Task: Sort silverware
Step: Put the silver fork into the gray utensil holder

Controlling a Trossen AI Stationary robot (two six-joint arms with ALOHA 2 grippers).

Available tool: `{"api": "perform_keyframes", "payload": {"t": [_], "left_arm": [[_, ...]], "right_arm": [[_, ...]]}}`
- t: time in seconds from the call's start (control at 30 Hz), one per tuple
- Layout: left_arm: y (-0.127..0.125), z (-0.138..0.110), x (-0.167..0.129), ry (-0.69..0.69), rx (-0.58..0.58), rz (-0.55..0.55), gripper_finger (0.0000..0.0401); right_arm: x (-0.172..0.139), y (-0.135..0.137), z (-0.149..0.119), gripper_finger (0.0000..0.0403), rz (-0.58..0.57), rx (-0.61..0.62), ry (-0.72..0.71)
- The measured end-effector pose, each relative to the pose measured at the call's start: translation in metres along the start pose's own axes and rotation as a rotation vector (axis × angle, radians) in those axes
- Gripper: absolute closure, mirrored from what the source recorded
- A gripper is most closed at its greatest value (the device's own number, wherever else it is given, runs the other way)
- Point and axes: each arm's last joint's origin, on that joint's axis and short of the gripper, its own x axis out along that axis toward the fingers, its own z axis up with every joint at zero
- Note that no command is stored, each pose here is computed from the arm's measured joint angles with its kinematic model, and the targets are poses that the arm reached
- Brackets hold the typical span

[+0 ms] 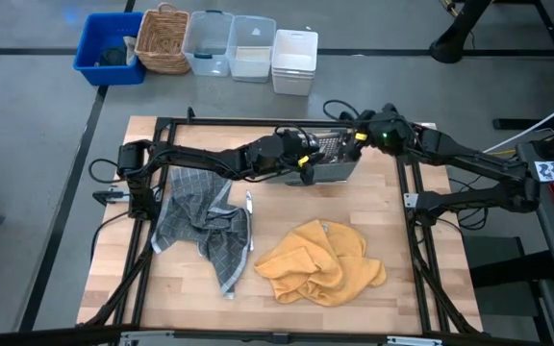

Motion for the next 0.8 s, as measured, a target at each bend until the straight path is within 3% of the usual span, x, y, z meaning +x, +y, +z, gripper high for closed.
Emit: {"api": "perform_keyframes", "payload": {"t": [0.2,0.43,0.8], "left_arm": [[0.0,0.0,0.0,0.0,0.017,0.0,0.0274],[0.001,-0.003,0.0,0.027,0.024,0.011,0.0274],[0.001,-0.004,0.0,0.043,0.023,0.013,0.0274]], "right_arm": [[0.006,0.006,-0.009,0.0394,0.111,-0.015,0.034],[0.014,0.011,-0.023,0.038,0.099,-0.022,0.06],[0.016,0.011,-0.022,0.0378,0.086,-0.021,0.043]]}}
